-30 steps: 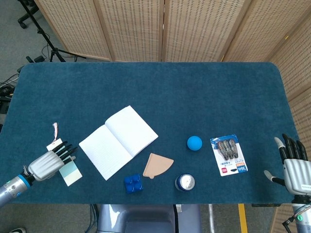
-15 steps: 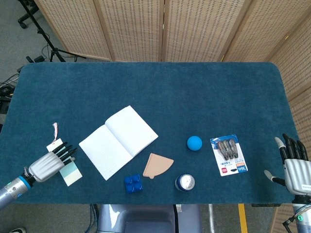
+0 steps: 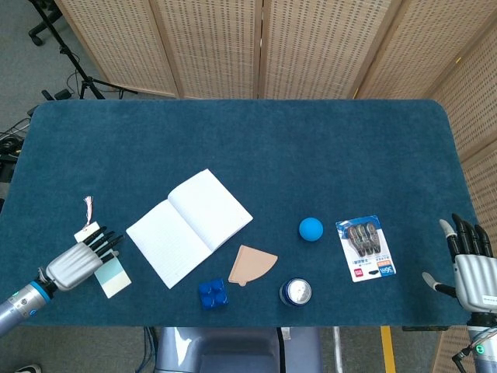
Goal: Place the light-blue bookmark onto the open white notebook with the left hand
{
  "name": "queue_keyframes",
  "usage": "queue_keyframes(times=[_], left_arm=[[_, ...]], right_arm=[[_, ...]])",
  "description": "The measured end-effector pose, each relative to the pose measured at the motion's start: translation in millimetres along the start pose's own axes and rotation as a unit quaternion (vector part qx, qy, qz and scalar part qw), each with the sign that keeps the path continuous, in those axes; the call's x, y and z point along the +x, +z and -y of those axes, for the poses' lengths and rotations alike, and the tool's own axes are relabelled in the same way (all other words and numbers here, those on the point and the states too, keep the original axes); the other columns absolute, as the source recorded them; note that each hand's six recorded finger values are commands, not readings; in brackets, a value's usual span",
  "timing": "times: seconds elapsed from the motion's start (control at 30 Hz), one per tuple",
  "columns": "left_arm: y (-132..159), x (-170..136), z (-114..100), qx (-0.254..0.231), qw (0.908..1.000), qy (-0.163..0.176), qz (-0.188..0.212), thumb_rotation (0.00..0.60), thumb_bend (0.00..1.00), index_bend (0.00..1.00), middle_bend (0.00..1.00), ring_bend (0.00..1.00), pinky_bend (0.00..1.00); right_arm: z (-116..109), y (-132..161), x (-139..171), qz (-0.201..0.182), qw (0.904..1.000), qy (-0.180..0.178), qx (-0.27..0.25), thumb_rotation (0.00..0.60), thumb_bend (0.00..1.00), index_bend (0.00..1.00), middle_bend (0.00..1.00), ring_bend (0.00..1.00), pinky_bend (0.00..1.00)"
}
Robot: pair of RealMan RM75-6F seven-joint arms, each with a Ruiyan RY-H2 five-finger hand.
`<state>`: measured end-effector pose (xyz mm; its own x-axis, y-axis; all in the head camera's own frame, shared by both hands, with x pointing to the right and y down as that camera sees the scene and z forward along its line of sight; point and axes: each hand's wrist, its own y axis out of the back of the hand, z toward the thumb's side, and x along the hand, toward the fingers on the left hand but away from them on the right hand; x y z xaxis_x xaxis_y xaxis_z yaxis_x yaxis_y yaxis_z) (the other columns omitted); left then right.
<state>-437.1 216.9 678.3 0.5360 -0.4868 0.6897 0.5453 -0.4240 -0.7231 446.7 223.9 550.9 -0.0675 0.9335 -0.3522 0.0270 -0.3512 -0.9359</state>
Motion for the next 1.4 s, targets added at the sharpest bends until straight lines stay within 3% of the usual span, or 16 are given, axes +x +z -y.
queue_keyframes(times=[0.87, 1.4], left_arm=[[0.5, -2.1, 4.4, -0.005, 0.9999, 0.001, -0.011, 0.6, 0.25, 0.38, 0.0, 0.0, 0.0], [-16.6, 1.0, -21.1, -0.01, 0.9989, 0.031, -0.034, 0.6, 0.25, 0.39, 0.0, 0.0, 0.0]], right_arm=[[-0.9, -0.2, 0.4, 0.0, 1.0, -0.001, -0.002, 0.6, 0.16, 0.0, 0.0, 0.0, 0.0], [-1.3, -0.1, 0.5, -0.001, 1.0, -0.002, -0.003, 0.6, 0.16, 0.0, 0.0, 0.0, 0.0]])
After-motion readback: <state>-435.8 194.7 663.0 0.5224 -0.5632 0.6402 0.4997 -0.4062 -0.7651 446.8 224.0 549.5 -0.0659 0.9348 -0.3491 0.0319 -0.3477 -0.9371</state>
